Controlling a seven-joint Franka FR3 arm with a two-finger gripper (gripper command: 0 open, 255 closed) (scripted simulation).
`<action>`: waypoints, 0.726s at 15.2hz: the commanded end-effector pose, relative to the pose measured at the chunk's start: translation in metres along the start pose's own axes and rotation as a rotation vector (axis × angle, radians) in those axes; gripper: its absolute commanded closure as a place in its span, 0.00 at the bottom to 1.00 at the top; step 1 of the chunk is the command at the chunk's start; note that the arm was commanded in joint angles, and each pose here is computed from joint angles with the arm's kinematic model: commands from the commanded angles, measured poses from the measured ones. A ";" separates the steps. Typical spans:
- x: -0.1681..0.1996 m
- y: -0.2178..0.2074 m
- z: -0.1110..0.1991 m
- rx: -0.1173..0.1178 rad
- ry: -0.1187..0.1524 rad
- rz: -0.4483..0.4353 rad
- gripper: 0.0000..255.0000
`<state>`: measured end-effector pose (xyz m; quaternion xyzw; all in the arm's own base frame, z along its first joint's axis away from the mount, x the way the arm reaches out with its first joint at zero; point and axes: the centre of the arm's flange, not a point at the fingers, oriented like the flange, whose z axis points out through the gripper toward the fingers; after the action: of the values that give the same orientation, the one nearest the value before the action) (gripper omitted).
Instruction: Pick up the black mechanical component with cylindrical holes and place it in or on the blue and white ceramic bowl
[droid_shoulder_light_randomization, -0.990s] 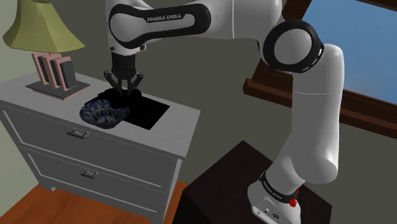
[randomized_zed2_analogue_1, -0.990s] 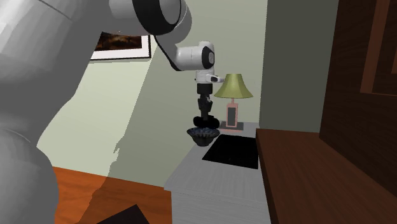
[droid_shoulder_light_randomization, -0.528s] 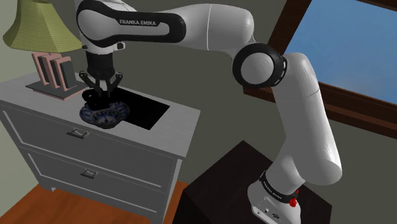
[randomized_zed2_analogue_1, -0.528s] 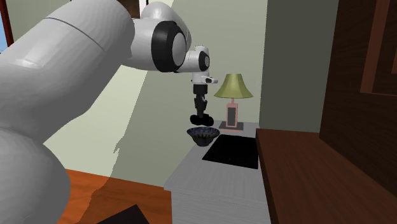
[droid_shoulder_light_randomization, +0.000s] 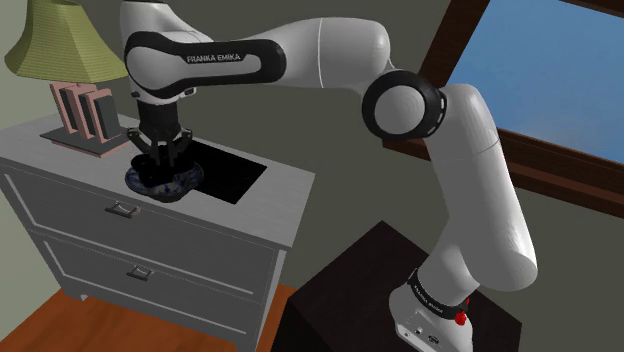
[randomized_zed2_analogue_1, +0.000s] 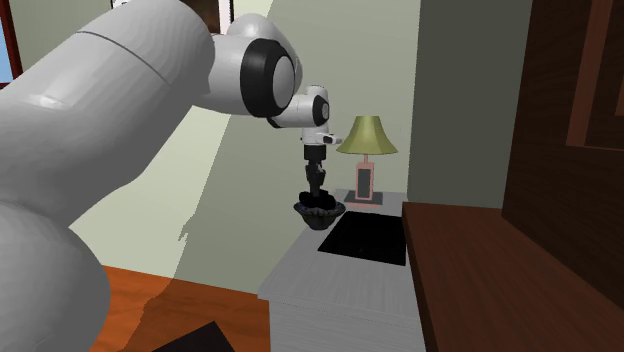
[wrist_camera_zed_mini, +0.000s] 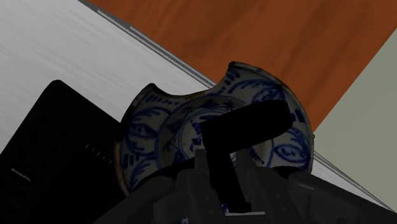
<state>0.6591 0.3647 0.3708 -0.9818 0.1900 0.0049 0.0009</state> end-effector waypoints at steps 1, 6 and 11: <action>0.000 -0.001 0.010 0.001 0.000 0.000 1.00; 0.000 -0.001 0.026 0.001 0.000 0.000 1.00; 0.000 -0.001 0.026 0.001 0.000 0.000 1.00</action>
<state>0.6604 0.3648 0.3515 -0.9817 0.1903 0.0009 0.0038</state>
